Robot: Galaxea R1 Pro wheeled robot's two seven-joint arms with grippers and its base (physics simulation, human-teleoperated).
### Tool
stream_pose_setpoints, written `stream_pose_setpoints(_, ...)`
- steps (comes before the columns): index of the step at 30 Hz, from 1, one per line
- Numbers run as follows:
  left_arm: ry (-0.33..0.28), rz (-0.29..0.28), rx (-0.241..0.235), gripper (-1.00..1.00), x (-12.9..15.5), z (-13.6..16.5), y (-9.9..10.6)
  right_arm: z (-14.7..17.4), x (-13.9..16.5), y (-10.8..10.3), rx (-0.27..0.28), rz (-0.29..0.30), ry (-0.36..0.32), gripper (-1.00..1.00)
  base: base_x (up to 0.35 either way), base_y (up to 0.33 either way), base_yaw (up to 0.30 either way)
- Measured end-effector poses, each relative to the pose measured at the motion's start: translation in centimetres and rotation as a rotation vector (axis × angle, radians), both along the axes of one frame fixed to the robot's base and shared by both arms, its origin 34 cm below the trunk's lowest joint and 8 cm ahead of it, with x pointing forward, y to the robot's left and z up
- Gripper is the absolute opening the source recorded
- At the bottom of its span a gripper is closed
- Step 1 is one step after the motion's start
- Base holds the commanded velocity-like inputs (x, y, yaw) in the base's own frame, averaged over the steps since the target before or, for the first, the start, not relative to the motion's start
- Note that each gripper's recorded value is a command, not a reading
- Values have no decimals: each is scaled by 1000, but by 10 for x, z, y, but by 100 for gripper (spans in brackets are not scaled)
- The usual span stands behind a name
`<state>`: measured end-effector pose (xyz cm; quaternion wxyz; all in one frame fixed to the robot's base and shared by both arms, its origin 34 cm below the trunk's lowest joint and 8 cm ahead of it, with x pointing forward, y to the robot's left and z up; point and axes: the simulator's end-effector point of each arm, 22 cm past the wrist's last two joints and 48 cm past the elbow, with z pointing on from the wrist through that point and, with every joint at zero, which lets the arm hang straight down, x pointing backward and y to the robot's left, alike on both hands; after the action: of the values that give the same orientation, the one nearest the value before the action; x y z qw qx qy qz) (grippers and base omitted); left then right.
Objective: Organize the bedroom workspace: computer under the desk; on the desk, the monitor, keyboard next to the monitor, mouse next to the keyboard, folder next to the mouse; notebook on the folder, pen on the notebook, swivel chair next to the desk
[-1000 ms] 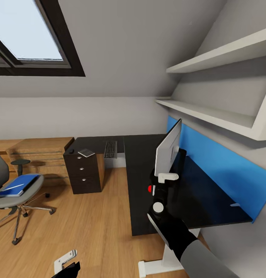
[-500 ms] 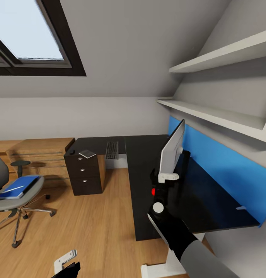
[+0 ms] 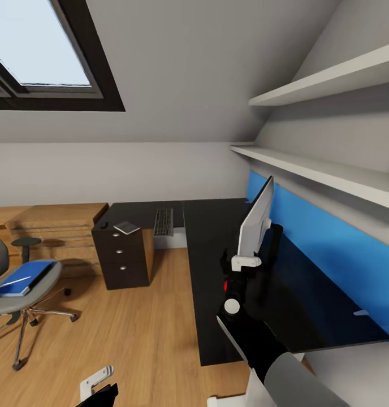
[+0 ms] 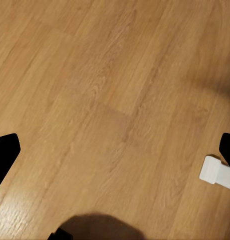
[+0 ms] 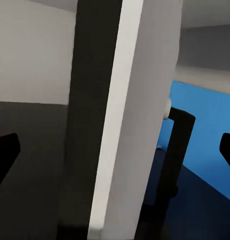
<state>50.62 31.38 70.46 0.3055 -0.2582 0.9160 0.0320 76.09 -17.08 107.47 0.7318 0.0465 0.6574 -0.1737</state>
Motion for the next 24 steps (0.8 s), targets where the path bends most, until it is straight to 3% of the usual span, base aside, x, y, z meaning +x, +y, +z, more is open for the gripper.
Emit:
stream_pose_setpoints(10,2,-1,-1,100,0,-1,-1,-2,0,-3,0,-5,4,100,22,1,0)
stream_pose_setpoints(24,1,-7,-1,100,0,-1,-3,-2,1,-4,1,-8,5,100,0,-104,0)
